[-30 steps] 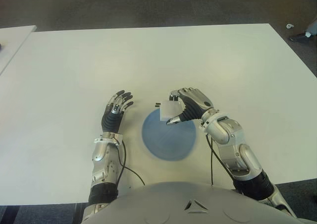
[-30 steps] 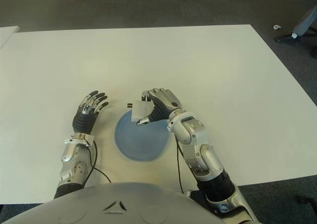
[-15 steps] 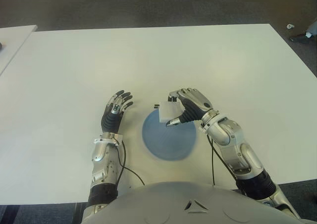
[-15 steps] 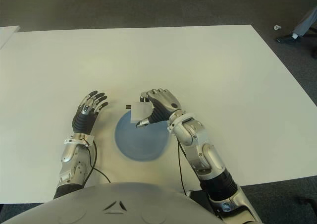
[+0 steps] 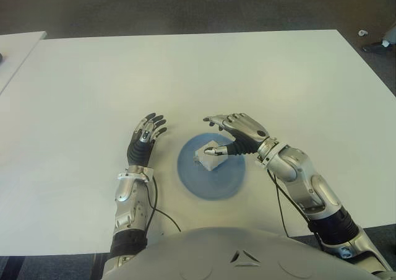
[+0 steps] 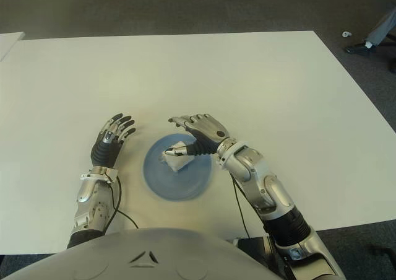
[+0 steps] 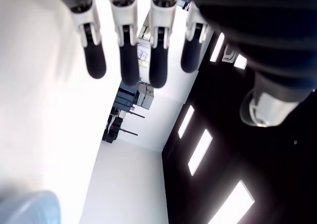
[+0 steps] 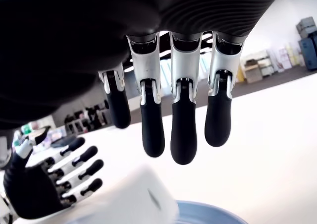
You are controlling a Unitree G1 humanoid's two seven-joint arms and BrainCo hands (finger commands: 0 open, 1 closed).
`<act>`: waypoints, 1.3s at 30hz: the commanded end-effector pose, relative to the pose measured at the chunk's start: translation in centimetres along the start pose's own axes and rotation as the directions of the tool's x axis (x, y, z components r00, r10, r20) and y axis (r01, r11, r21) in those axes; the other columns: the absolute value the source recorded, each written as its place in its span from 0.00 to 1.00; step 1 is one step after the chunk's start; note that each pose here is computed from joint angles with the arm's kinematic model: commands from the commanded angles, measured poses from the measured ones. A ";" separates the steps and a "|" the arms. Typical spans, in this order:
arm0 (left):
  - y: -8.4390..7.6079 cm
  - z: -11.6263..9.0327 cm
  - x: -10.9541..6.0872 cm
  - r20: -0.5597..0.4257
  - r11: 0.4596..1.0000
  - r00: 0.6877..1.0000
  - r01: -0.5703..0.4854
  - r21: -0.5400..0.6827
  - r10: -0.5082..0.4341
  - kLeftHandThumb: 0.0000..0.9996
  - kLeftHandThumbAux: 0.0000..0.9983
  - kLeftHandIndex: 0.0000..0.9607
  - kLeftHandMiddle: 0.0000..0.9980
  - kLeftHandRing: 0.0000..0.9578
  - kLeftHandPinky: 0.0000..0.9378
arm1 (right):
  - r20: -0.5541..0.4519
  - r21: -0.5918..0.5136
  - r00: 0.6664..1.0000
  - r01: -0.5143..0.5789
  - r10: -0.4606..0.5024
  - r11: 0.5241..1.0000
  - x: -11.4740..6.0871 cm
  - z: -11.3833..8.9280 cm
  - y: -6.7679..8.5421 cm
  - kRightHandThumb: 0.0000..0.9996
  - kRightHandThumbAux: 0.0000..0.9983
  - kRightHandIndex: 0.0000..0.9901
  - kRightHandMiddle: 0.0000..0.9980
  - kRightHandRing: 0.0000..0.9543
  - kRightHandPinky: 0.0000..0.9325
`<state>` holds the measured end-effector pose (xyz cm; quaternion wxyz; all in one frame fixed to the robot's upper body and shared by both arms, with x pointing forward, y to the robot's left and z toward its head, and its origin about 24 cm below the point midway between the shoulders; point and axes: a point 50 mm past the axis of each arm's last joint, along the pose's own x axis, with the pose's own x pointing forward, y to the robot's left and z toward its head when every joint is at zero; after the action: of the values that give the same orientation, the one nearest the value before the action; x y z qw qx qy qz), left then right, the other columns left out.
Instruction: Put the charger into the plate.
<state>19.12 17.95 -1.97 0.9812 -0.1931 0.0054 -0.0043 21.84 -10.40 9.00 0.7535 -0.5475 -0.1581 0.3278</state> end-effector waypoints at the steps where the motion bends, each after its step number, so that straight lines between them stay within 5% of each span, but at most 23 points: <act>1: 0.0 -0.2 -0.2 -0.014 1.000 1.000 -0.019 -0.004 0.019 0.01 0.50 0.23 0.26 0.27 0.27 | 0.016 0.030 0.999 -0.037 0.037 0.999 -0.1 -0.2 0.1 0.23 0.13 0.00 0.00 0.00 0.00; 27: 0.0 -0.2 -0.2 -0.009 1.000 1.000 -0.017 -0.020 0.017 0.00 0.49 0.24 0.27 0.28 0.28 | 0.023 0.059 0.999 -0.046 0.045 0.997 -0.3 -0.8 0.1 0.25 0.10 0.00 0.00 0.00 0.00; 34: 0.0 -0.2 -0.2 -0.012 1.000 1.000 -0.021 -0.013 0.021 0.00 0.49 0.24 0.28 0.28 0.28 | -0.067 0.124 0.993 0.103 -0.096 0.987 0.0 -1.4 -0.3 0.23 0.16 0.00 0.00 0.00 0.00; 39: 0.0 -0.2 -0.2 -0.007 1.000 1.000 -0.017 -0.013 0.017 0.00 0.49 0.24 0.29 0.29 0.29 | -0.271 0.339 0.926 0.347 -0.262 0.874 0.9 -3.3 -0.5 0.22 0.27 0.00 0.00 0.00 0.04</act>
<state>19.10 17.92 -1.91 0.9807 -0.1956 0.0037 -0.0034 23.58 -11.51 9.06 0.8507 -0.4551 -0.1376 0.2240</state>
